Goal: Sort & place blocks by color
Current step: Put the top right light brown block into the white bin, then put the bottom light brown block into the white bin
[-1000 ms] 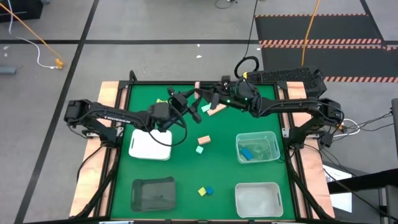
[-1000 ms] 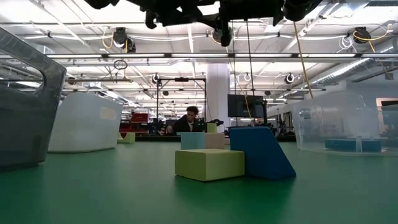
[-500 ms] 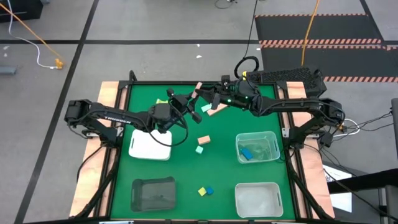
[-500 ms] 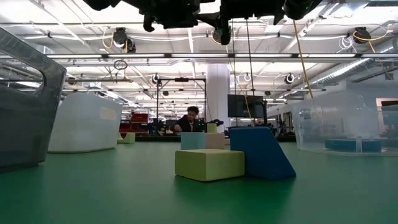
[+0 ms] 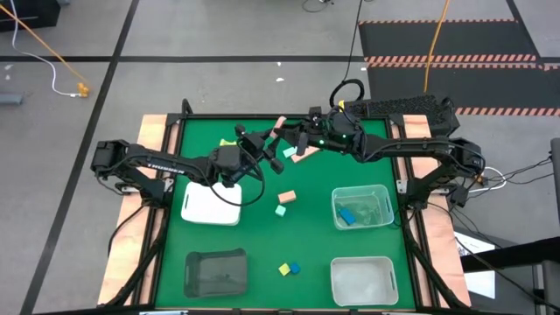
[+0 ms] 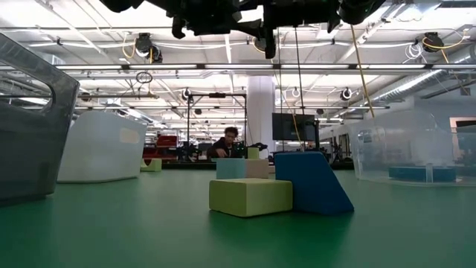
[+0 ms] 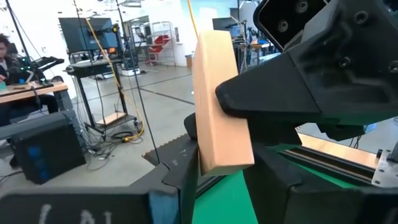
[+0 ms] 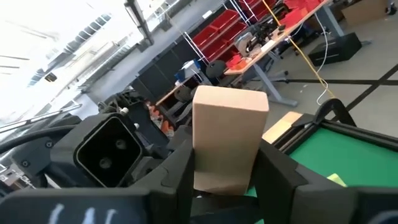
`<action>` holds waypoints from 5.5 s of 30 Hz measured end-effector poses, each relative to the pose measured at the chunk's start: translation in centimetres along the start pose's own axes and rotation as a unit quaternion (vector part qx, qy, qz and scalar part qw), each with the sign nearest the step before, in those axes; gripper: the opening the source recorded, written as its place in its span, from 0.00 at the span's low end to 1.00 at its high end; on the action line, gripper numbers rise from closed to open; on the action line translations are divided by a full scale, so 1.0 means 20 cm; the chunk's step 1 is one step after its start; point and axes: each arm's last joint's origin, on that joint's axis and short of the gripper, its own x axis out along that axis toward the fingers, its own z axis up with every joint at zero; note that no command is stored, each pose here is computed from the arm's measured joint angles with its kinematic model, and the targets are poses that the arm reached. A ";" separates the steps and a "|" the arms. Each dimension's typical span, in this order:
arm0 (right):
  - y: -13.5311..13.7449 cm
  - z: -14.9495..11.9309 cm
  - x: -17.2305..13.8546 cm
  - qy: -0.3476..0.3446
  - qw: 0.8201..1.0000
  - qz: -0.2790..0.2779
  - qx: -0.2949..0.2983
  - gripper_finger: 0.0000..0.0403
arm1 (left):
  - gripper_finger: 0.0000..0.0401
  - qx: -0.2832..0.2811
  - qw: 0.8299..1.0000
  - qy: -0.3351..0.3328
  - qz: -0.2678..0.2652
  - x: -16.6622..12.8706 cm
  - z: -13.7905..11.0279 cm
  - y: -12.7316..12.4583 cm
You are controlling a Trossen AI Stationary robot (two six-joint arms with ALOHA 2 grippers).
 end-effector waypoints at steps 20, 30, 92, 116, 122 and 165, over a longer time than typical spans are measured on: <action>-0.03 -0.02 0.00 0.029 0.997 -0.017 -0.065 0.48 | 0.15 0.002 1.000 0.028 -0.001 0.00 -0.03 0.00; -0.08 0.06 -0.18 0.109 0.979 -0.110 -0.131 0.77 | 0.15 -0.024 0.999 0.032 0.011 -0.02 0.00 0.01; -0.23 -0.89 0.04 0.468 0.786 -0.007 -0.403 0.69 | 0.40 -0.284 0.755 0.590 0.003 -0.73 -0.23 0.14; -0.18 -0.75 0.02 0.404 0.803 -0.107 -0.426 0.28 | 0.39 -0.314 0.830 0.456 -0.072 -0.65 -0.03 0.07; -0.01 -0.53 -0.03 0.307 0.838 -0.076 -0.444 0.28 | 0.39 -0.350 0.847 0.394 -0.073 -0.61 0.01 0.05; 0.21 -0.41 -0.16 0.243 0.834 -0.046 -0.493 0.28 | 0.34 -0.479 0.827 0.282 -0.085 -0.14 -0.14 -0.11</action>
